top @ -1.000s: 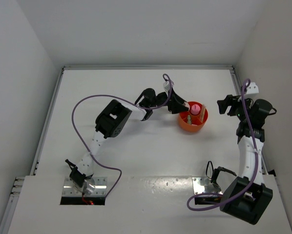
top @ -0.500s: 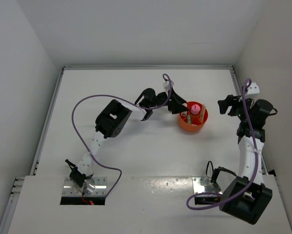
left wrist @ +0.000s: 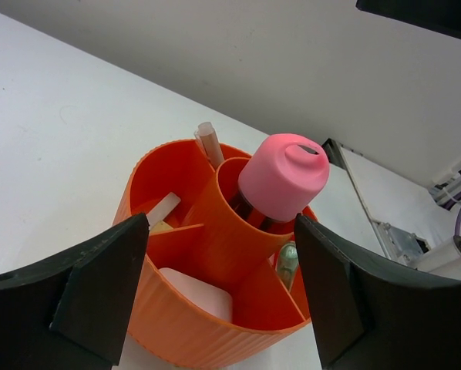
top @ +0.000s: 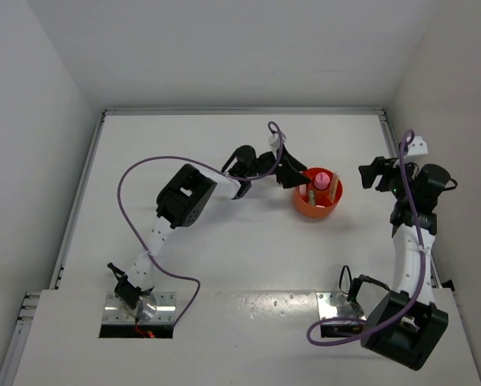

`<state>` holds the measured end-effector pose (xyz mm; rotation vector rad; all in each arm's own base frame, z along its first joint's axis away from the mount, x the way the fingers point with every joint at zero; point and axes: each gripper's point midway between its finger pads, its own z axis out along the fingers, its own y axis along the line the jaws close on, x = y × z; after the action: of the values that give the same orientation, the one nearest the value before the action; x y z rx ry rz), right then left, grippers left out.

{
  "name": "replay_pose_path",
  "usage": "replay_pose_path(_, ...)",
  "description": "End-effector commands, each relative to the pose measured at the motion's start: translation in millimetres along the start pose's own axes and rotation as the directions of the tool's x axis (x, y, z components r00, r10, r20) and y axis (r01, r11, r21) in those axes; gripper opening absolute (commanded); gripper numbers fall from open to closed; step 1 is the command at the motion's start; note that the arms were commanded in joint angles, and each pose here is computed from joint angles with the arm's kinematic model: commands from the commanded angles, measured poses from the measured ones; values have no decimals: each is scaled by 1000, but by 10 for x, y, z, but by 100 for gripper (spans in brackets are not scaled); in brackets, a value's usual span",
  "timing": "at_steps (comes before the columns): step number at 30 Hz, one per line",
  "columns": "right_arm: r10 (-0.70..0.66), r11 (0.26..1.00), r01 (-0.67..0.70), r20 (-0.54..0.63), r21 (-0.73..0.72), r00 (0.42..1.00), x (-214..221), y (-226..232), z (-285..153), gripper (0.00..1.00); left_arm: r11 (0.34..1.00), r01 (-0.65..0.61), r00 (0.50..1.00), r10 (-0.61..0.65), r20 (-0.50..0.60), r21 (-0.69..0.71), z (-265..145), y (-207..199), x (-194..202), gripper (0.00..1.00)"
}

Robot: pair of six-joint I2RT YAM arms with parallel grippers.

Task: Sort the stationery into containers
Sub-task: Place the stationery in the storage box, then reset both arms

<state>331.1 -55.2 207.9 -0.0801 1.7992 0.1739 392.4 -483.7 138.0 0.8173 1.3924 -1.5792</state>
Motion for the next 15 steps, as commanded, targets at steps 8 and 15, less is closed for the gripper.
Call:
replay_pose_path(8, -9, 999, 10, 33, -39, 999, -89, 70, -28, 33, 989, -146, 989, 146, 38, -2, -255, -649, -927, 21)
replay_pose_path(15, 23, 984, -29, -39, -175, 999, -69, 245, -17, 100, 730, -190, 982, 155, -112, -656, -1145, -269, -1284, 40)
